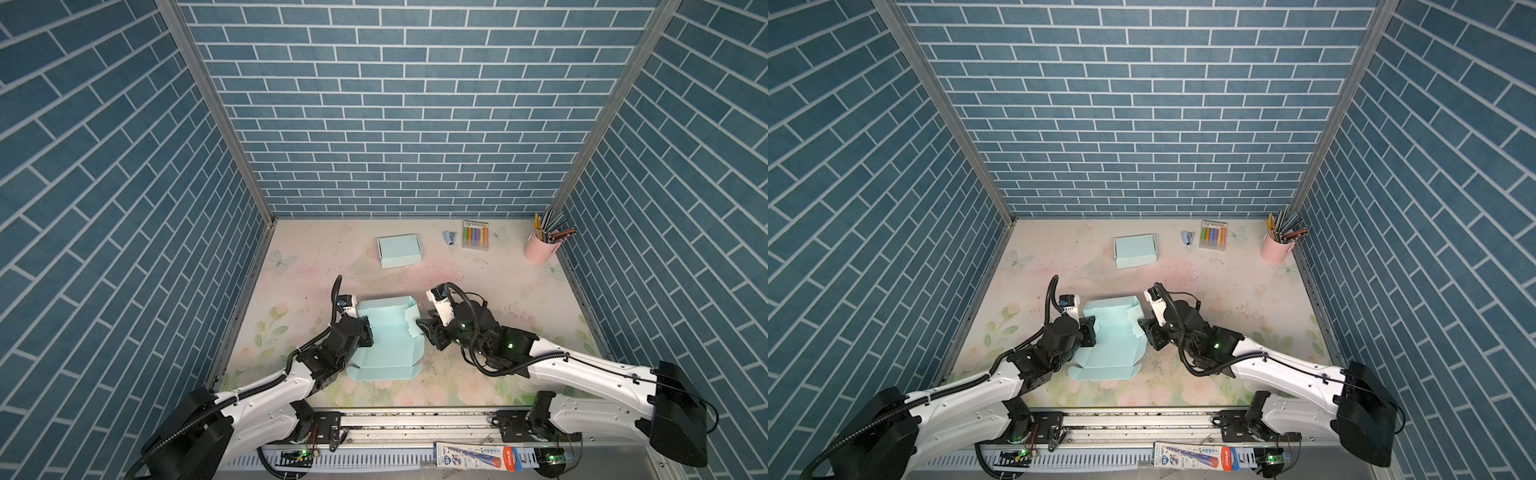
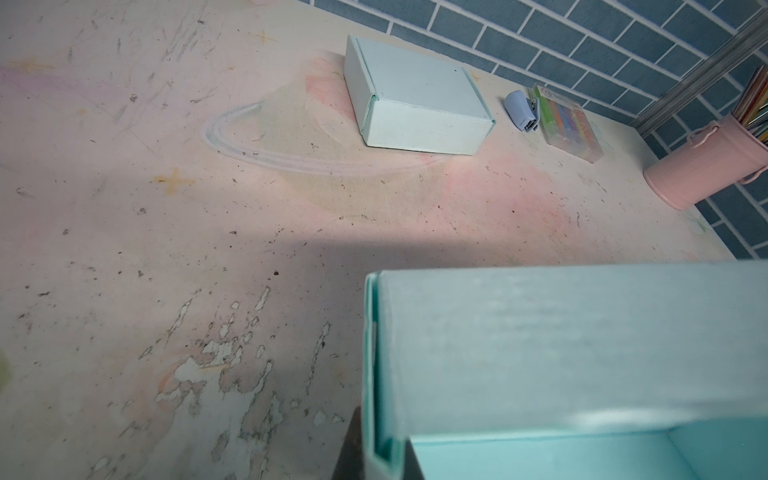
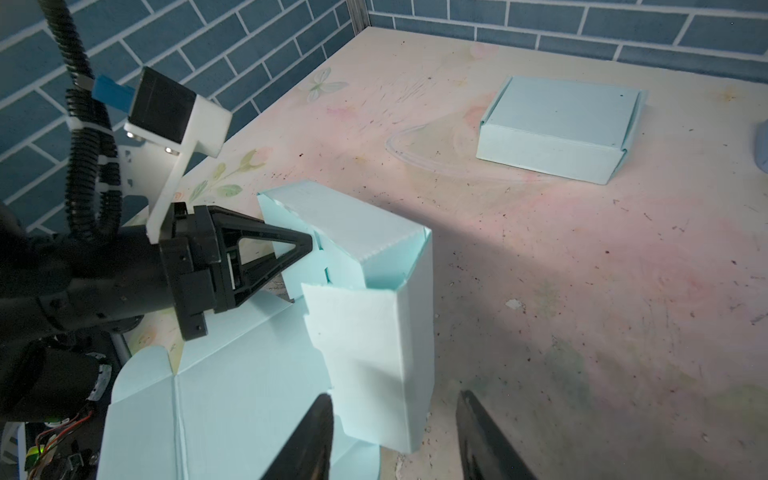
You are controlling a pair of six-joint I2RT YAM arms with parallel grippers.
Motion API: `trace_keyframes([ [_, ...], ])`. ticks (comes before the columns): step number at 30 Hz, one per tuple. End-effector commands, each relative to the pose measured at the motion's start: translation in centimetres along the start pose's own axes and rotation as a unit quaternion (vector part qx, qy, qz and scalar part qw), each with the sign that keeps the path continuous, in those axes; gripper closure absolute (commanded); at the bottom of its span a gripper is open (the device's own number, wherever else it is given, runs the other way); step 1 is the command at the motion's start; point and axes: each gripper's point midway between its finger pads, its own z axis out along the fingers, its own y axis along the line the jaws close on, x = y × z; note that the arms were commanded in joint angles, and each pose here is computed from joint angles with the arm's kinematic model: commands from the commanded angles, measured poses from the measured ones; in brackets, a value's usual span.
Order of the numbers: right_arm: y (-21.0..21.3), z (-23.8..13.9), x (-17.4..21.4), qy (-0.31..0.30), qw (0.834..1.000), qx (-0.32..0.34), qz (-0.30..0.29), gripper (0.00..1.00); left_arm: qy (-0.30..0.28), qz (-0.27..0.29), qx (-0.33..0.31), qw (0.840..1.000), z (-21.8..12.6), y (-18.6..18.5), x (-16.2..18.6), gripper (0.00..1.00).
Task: Fold the paper box
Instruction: 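Reach the right gripper across to the box's far end while the left holds the wall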
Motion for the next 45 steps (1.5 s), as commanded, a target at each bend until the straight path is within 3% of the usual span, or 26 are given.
trace_keyframes([
  [1,0.7,0.7,-1.2,-0.01,1.0,-0.014,-0.011,0.54,-0.008,-0.001,0.003,1.0,0.1,-0.5,-0.8,1.0],
  [13,-0.5,2.9,-1.5,0.0,0.999,0.033,-0.006,0.71,-0.012,-0.001,0.008,1.0,0.0,-0.9,-1.2,1.0],
  [23,-2.4,4.6,-0.9,0.041,0.993,0.115,0.008,0.65,-0.012,-0.012,-0.003,1.0,0.2,-0.6,-1.3,1.0],
  [26,-3.2,4.6,-0.6,0.056,0.986,0.159,-0.004,0.66,-0.014,-0.023,-0.005,1.0,0.2,-0.6,-1.4,1.0],
  [31,-3.8,4.4,-0.9,0.059,0.972,0.222,-0.043,0.78,-0.023,-0.034,-0.011,0.999,0.2,-1.1,-1.9,1.0],
  [39,-7.0,4.2,-0.2,0.08,0.923,0.363,-0.097,0.81,-0.041,-0.061,-0.007,0.997,0.2,-3.1,-2.8,1.0],
  [45,-8.1,3.2,-0.9,0.068,0.905,0.401,-0.121,0.85,-0.044,-0.067,0.012,0.997,0.3,-4.7,-3.4,1.0],
])
